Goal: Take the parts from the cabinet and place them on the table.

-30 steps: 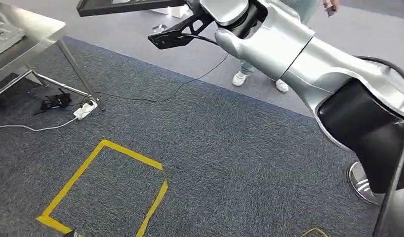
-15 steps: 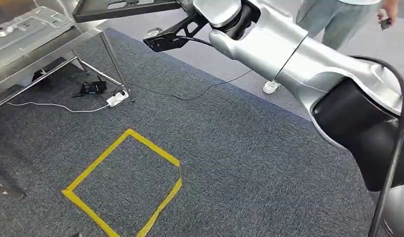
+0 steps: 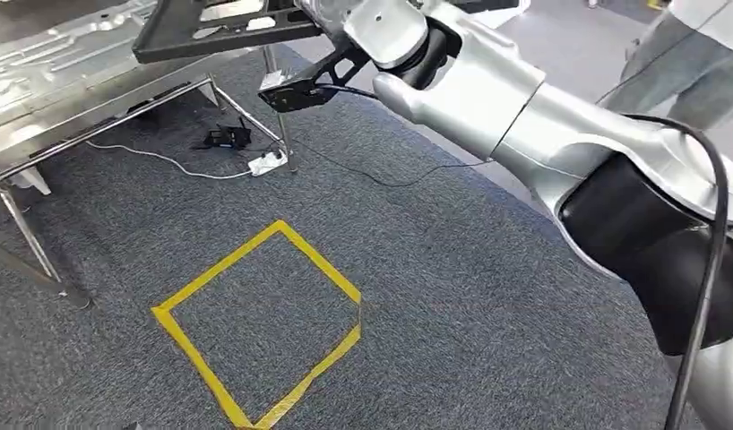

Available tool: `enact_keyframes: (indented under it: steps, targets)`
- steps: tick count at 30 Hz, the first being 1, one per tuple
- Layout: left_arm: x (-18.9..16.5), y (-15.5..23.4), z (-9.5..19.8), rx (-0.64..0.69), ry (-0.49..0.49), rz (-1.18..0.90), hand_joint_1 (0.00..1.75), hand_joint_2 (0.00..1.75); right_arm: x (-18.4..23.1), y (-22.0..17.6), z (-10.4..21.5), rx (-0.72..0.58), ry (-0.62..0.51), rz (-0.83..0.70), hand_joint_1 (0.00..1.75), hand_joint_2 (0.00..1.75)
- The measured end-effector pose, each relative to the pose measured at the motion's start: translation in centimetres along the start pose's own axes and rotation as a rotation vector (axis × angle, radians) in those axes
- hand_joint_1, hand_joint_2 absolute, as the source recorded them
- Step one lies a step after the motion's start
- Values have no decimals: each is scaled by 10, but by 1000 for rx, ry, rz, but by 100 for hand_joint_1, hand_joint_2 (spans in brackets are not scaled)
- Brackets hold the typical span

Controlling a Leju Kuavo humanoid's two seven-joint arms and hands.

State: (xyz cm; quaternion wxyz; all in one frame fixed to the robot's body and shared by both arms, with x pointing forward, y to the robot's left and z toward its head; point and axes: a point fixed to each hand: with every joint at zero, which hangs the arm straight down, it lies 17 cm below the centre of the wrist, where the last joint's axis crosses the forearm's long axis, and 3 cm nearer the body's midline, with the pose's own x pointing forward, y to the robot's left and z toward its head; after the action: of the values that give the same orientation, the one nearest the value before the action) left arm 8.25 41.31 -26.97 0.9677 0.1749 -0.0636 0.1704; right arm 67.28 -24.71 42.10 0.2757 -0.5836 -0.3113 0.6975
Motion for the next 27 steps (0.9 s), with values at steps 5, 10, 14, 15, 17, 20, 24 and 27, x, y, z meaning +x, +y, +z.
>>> enact_keyframes:
  steps: [5, 10, 14, 15, 17, 20, 24, 27]
  targets:
    - [3, -1, 0, -1, -5, 6, 0, 175, -1, -3, 0, -6, -1, 6, 175, 175]
    - [-5, 2, 0, 8, 13, 6, 0, 175, 6, -15, 0, -25, -14, 15, 175, 175]
    - [-2, 0, 0, 6, 11, 10, 0, 175, 8, -21, 0, -37, -19, 16, 175, 175]
    - [-3, 0, 0, 6, 12, 13, 0, 175, 9, -21, 0, -38, -23, 13, 175, 175]
    - [-2, 2, 0, 9, 7, 15, 0, 175, 11, -26, 0, -50, -28, 8, 175, 175]
    - [0, -2, 0, -8, -5, 16, 0, 175, 7, -32, 1, -63, -27, 9, 175, 175]
    - [-2, -3, 0, -24, -7, 13, 0, 175, 10, -30, 1, -61, -37, 8, 175, 175]
    - [2, -3, 1, -27, -16, 2, 0, 175, 9, -30, 1, -60, -35, 9, 175, 175]
